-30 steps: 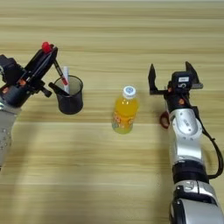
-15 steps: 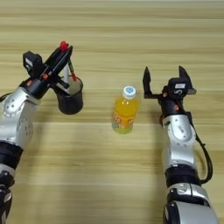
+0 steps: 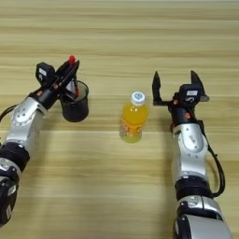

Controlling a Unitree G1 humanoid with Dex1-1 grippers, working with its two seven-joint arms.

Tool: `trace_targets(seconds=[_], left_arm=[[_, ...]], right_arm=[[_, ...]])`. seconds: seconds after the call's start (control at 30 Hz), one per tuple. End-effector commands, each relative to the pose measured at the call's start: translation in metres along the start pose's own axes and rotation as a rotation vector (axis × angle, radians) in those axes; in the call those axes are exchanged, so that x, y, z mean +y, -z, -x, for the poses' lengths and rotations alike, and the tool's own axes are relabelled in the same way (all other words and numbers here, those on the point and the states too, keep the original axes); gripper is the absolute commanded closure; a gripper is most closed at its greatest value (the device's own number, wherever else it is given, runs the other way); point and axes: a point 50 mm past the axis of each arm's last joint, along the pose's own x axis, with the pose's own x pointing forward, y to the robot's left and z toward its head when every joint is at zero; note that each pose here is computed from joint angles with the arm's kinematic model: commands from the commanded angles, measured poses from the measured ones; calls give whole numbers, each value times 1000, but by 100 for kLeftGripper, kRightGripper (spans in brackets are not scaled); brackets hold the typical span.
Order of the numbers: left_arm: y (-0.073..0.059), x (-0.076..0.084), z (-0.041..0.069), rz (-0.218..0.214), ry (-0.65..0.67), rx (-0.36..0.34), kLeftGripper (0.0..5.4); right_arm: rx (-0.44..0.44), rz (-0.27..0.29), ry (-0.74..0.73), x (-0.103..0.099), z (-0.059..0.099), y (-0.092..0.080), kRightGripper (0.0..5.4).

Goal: Move the objects on the table

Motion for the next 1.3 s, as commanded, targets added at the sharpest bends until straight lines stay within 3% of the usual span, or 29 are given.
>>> trace_targets(seconds=[0.03,0.2,0.67,0.8,1.0,1.13,1.3], left_arm=[[4,0,-2,-12,5,33,494],[8,1,0,-7,-8,61,494],[4,1,-4,12,-18,27,323],[-3,1,-6,4,-13,-21,289],[-26,-3,-9,-29,33,-160,225],[-45,-15,-7,-56,168,-234,179],[-59,-34,2,-59,343,-240,134]], right_arm=[[-1,-10,2,1,0,1,0],[1,-12,4,0,0,1,0],[13,-9,4,-2,-1,3,0],[13,-8,4,-1,-1,3,0],[13,-9,3,-1,-1,3,0],[14,-13,7,-1,-1,3,0],[14,-14,8,-1,-1,4,0]])
